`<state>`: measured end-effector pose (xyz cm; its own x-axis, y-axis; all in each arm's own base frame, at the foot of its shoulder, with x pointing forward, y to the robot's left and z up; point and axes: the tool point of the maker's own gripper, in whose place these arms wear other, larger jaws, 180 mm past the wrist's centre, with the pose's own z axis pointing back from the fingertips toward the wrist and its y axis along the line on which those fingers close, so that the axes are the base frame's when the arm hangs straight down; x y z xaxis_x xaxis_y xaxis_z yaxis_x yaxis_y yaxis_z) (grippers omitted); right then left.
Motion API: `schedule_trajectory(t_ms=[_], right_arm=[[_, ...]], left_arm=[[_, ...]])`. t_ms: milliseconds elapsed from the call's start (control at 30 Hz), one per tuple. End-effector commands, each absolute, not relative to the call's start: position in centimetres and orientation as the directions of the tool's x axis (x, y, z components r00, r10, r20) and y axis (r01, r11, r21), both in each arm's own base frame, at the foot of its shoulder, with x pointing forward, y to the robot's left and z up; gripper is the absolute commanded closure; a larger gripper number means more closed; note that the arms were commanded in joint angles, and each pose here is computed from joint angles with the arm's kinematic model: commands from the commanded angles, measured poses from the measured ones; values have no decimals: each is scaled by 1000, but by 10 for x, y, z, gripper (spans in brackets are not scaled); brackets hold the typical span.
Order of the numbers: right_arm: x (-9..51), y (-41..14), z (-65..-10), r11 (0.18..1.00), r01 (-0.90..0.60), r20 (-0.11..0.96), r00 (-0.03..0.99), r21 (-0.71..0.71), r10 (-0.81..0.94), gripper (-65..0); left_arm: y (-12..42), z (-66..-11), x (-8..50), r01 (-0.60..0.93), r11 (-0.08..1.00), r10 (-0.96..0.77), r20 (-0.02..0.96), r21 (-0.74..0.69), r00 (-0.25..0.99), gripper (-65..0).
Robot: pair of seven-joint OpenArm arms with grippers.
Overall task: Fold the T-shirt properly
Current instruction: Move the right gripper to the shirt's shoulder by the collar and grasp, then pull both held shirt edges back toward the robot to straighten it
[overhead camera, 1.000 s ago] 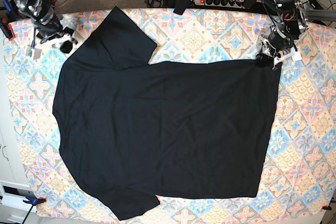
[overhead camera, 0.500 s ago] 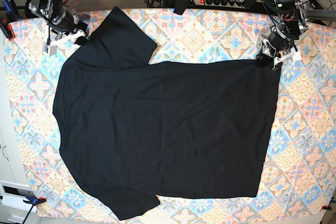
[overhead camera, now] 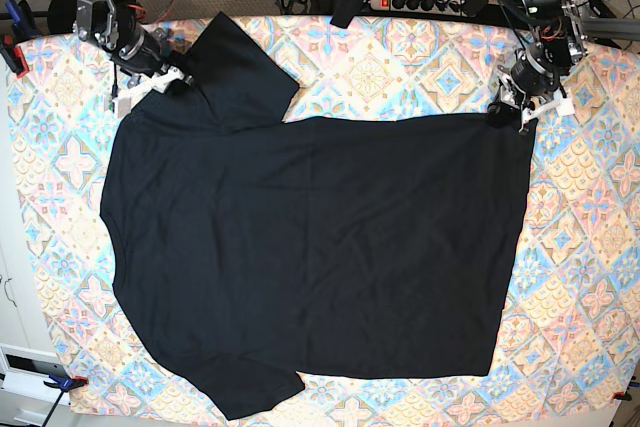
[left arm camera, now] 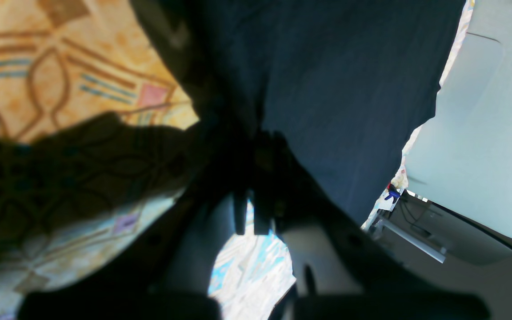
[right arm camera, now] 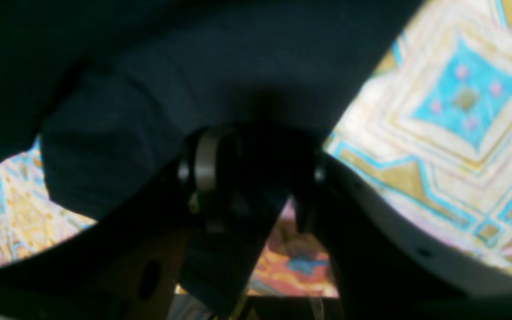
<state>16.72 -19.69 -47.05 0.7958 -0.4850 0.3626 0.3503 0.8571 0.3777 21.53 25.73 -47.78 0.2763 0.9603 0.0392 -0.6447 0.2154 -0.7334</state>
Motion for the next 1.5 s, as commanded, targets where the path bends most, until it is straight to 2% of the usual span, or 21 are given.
schedule_trajectory(t_ms=[0, 767, 1000, 1467], right_arm=[[174, -202, -463, 861, 338, 391, 785, 381, -481, -230], [153, -199, -458, 868, 332, 381, 798, 368, -467, -231], [139, -200, -474, 859, 365, 330, 811, 359, -483, -291], [140, -153, -477, 842, 326, 293, 832, 429, -471, -290]], left_arm=[[263, -472, 219, -634, 229, 959, 58, -739, 279, -1], [262, -472, 219, -634, 226, 959, 56, -740, 277, -1], [262, -472, 219, -634, 226, 959, 56, -740, 277, -1], [262, -472, 219, -634, 226, 959, 56, -740, 277, -1]])
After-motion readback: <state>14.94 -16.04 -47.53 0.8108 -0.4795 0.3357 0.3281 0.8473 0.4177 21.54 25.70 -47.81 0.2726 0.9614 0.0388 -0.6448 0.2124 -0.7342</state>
